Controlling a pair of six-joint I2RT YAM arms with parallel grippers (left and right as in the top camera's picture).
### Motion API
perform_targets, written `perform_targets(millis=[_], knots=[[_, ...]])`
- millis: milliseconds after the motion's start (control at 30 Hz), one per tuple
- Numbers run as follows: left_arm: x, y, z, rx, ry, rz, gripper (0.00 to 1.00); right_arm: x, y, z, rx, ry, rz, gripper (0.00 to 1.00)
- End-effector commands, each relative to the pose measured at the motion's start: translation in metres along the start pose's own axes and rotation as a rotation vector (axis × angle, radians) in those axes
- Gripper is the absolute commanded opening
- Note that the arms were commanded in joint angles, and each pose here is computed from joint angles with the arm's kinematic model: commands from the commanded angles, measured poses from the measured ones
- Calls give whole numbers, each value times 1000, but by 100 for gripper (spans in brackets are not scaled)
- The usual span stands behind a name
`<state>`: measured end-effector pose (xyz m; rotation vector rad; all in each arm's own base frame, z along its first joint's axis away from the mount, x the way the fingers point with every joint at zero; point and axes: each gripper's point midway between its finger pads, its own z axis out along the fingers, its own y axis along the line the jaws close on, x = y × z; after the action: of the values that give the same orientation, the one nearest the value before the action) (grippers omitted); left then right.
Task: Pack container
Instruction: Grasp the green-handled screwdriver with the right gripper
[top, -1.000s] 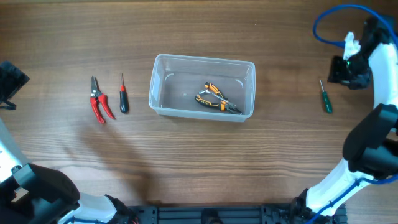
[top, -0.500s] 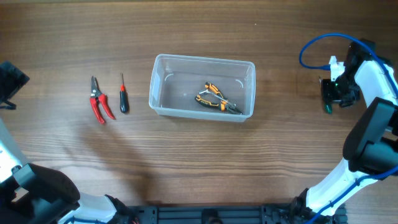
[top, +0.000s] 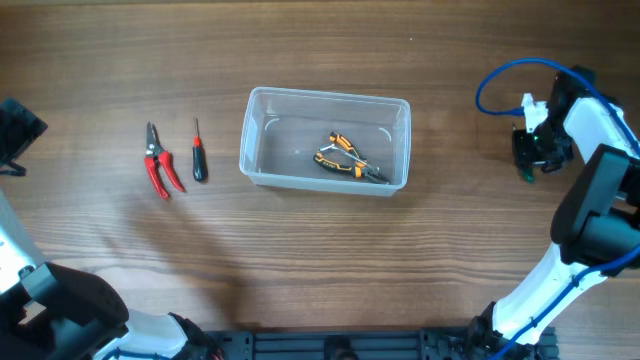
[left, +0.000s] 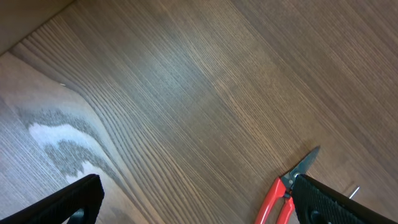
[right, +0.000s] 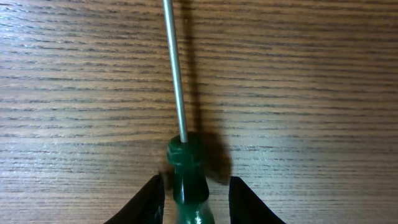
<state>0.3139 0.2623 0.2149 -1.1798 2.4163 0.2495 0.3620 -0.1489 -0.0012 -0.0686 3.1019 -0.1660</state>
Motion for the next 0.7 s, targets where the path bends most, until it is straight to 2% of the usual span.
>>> perform_targets(millis=[0,33,67,233,367,533,667], knots=[[-4,1,1,-1,-5,-18,100,4,11,17,-41,31,-25,34],[-4,1,1,-1,-5,-18,100,5,12,19,-47,37,-26,41],[-4,1,1,-1,-4,-18,100,7,13,23,-52,49,-26,41],[-4,1,1,-1,-5,-18,100,14,19,27,-80,79,5,16],[-4,1,1,-1,-4,-18,100,8,25,23,-119,61,30,9],[-4,1,1,-1,-5,-18,100,-17,16,-7,-125,12,54,6],[-4,1,1,-1,-5,-18,100,-67,14,-70,-171,-140,38,9]])
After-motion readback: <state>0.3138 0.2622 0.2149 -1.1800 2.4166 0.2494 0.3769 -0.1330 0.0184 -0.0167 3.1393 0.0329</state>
